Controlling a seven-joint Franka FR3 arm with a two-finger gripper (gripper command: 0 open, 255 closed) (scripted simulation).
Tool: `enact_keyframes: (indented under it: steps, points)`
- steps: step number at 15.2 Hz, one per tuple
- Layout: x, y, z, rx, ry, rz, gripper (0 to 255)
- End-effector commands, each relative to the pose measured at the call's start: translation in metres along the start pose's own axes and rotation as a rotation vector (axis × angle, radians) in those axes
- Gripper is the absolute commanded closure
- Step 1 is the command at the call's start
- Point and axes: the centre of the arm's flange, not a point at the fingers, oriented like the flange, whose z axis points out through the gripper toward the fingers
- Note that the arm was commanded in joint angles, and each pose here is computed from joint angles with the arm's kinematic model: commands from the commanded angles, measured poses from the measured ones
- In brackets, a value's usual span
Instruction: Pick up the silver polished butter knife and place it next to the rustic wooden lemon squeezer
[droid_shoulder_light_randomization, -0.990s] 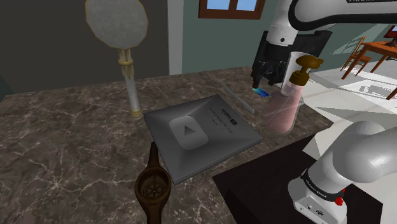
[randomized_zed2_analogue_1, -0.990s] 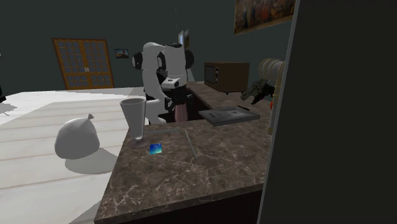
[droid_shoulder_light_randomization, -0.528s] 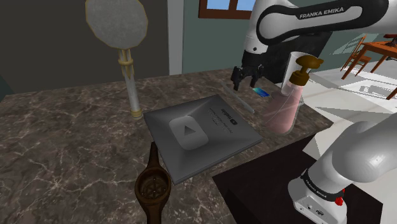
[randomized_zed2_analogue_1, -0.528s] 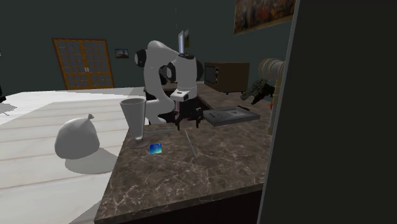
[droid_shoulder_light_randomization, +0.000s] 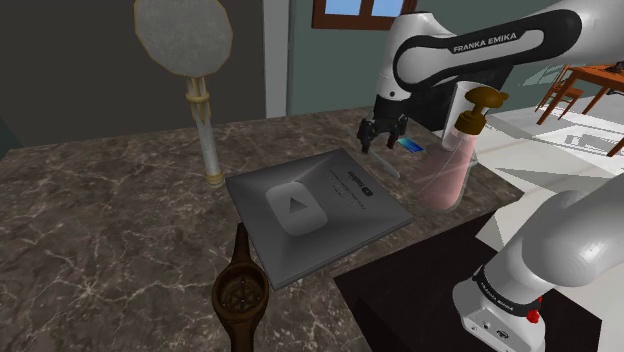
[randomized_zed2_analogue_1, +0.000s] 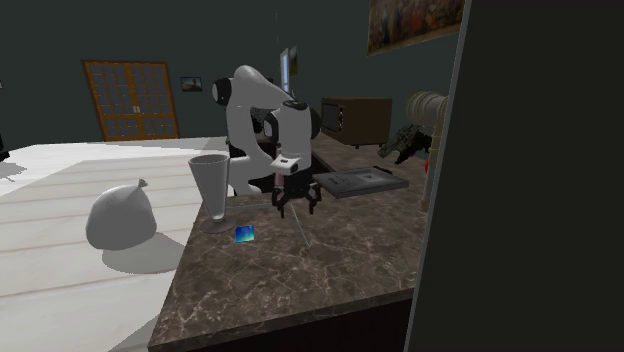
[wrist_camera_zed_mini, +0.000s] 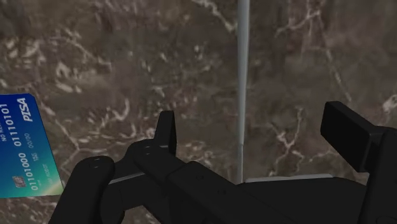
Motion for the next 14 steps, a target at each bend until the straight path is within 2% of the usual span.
enact_keyframes:
  steps: [1,7,8,14]
  points:
    - [0.0006,0.0001,0.0039,0.0,0.001,0.0,0]
    - [0.0006,0.0001,0.0039,0.0,0.0,0.0,0]
    - [0.0006,0.0001,0.0039,0.0,0.0,0.0,255]
    - [0.0006,0.0001,0.0039,0.0,0.0,0.0,255]
